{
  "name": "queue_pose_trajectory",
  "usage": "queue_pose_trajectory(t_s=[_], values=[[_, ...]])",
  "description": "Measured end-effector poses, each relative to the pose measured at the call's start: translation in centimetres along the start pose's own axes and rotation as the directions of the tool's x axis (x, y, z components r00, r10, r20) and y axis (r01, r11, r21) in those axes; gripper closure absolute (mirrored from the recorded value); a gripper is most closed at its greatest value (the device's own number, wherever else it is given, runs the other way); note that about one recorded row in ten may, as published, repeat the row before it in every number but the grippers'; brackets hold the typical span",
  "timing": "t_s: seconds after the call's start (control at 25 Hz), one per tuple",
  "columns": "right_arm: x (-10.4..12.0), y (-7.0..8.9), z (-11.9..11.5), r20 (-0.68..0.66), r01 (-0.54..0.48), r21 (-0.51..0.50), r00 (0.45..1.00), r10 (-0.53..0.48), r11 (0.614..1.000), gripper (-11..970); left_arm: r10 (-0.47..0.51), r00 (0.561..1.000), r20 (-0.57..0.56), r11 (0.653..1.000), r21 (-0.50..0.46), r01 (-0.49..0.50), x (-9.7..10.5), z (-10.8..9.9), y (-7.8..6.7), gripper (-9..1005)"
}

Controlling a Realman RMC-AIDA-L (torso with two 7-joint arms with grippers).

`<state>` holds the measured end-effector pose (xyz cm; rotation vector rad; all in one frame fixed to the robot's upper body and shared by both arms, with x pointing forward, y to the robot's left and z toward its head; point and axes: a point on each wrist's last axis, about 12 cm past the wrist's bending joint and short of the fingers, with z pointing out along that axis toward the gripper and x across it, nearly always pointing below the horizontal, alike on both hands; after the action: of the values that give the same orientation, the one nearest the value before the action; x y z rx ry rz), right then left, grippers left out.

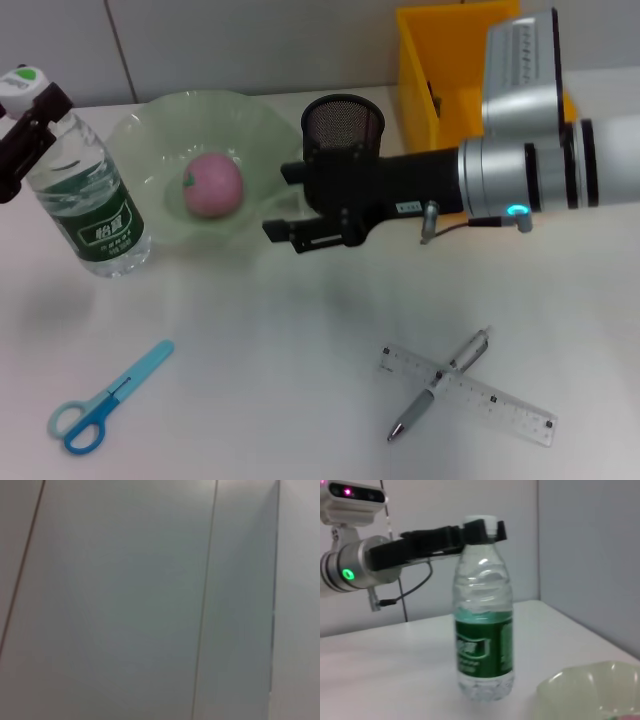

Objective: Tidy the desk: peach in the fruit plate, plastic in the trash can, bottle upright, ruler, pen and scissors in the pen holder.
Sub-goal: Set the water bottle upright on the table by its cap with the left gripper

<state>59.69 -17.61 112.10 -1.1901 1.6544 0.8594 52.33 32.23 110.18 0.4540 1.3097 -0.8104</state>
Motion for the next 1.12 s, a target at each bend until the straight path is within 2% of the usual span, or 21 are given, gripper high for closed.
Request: queue_pose_trajectory(t_s=[0.24, 0.64, 1.12], values=[[0.7, 0.6, -0.8, -0.027, 0.003, -0.057, 1.0, -0.004, 0.998, 182, 0.025, 1.0, -0.011, 0.997, -0.075, -0.026, 0.9, -0.5, 0.1, 553], [1.3, 0.9, -1.0, -0.085, 0.018, -0.082, 0.996, -0.025, 0.996, 184, 0.044, 0.997, -0.061, 0.985, -0.165, -0.054, 2.7, -1.0, 0.1, 553], [1.3, 1.1, -1.3, -0.084, 0.016, -0.103, 0.996, -0.024, 0.995, 184, 0.033, 0.995, -0.099, 0.974, -0.221, -0.054, 3.9, -1.1, 0.2, 553]])
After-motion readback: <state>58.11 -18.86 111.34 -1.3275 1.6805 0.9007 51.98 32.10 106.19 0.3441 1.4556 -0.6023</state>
